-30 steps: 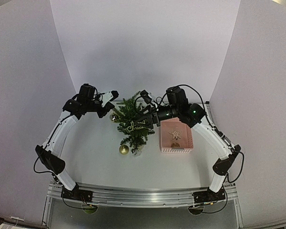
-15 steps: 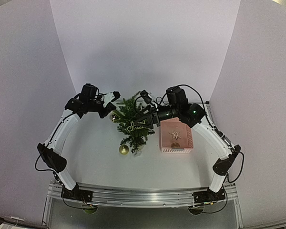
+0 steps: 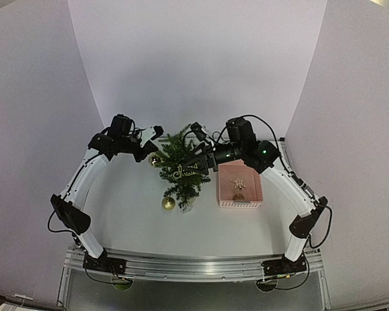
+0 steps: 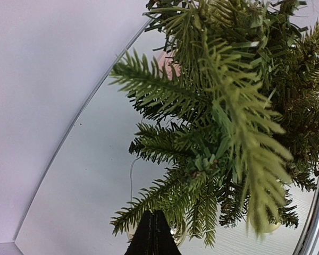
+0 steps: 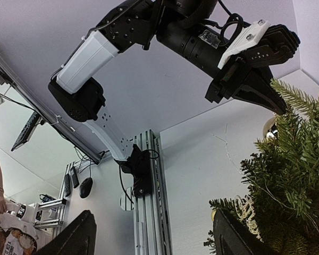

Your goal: Decorate the small christmas tree

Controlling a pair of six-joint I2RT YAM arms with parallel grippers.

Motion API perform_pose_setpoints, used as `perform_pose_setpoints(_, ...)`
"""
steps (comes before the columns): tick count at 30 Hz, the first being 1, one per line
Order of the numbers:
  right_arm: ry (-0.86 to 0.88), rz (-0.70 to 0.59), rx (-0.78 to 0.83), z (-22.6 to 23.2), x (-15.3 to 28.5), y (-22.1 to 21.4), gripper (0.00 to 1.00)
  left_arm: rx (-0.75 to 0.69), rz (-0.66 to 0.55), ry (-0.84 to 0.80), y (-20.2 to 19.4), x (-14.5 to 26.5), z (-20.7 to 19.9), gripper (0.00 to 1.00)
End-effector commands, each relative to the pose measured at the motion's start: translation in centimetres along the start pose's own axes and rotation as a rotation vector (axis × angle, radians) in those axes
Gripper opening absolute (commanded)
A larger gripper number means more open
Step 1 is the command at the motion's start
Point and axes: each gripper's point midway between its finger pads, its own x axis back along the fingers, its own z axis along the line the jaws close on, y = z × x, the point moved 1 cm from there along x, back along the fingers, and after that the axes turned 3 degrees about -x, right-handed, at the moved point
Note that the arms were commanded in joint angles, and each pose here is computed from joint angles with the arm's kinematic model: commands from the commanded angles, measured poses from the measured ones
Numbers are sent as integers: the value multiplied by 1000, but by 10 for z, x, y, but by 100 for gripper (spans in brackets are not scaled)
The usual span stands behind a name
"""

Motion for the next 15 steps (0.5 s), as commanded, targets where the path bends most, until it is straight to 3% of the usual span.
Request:
perform_pose_setpoints(1,24,-40,53,15,9,14,73,-31,-52,23,19,20,1,0)
perform_pose_setpoints(6,18,-38,50,14,10,12,74,-52,-54,61,22,25,7,1)
perform_pose_setpoints(15,31,-42,66,16,9,16,74,-83,-60,98,26,31,11,14)
